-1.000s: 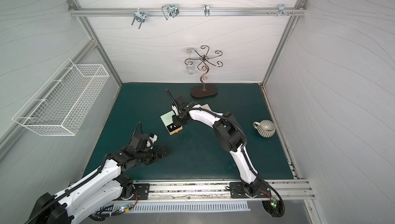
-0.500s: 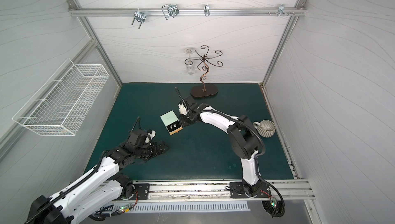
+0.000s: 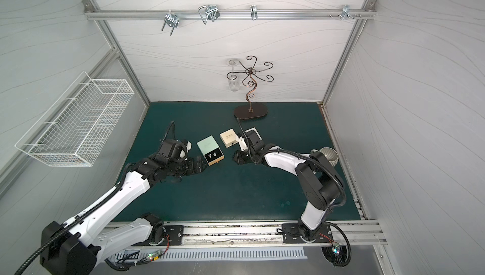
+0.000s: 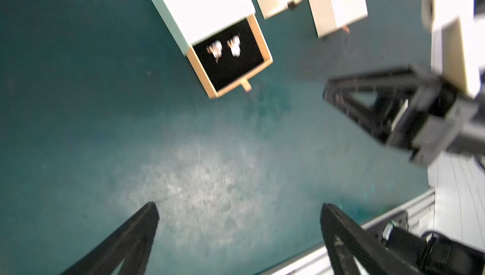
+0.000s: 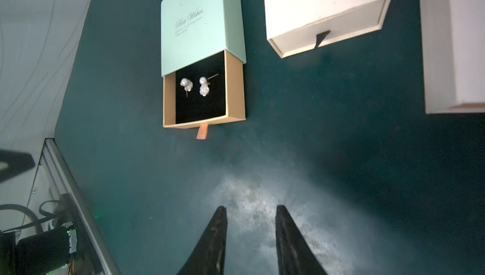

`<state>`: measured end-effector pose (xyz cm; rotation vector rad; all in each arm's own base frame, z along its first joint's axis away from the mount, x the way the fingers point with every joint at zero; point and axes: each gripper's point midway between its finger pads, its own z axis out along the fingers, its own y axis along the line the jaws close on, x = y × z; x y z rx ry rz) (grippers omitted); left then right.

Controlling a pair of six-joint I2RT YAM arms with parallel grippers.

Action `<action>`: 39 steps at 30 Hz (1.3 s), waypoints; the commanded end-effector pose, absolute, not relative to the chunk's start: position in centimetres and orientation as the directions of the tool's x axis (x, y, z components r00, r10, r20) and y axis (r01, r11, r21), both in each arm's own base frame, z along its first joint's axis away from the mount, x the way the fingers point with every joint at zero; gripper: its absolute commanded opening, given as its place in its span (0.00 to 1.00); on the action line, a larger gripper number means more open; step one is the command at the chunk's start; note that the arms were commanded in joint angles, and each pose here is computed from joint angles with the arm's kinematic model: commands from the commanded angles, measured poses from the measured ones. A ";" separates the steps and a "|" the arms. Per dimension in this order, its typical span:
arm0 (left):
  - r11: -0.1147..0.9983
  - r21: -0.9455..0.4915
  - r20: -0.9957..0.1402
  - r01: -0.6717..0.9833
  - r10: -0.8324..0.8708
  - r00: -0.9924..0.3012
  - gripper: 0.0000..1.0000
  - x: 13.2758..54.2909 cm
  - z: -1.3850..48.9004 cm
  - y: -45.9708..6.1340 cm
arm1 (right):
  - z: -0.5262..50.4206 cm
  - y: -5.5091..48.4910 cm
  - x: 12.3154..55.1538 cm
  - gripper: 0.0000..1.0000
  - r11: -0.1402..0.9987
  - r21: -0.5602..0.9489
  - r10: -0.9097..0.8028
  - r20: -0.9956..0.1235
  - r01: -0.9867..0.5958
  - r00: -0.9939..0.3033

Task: Place the earrings into the drawer-style jewelry box
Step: Close the drawer of the jewelry box.

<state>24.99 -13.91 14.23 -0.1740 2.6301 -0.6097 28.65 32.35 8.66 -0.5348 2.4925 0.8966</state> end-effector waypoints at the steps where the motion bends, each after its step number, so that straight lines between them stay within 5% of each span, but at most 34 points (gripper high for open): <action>1: 0.885 -0.466 -0.432 0.010 -0.218 -0.875 0.99 28.2 17.0 -13.6 | 11.7 33.3 28.5 0.34 0.640 0.566 -0.112 -0.601 -0.520 -0.792; 11: 0.873 -0.486 -0.411 0.039 -0.190 -0.892 0.99 35.7 19.9 -13.7 | 10.9 34.6 27.2 0.34 0.637 0.561 -0.089 -0.628 -0.529 -0.773; 39: 0.807 -0.576 -0.304 0.125 -0.070 -0.950 0.99 46.8 12.6 -16.4 | 5.5 40.6 27.4 0.20 0.675 0.511 -0.120 -0.636 -0.533 -0.762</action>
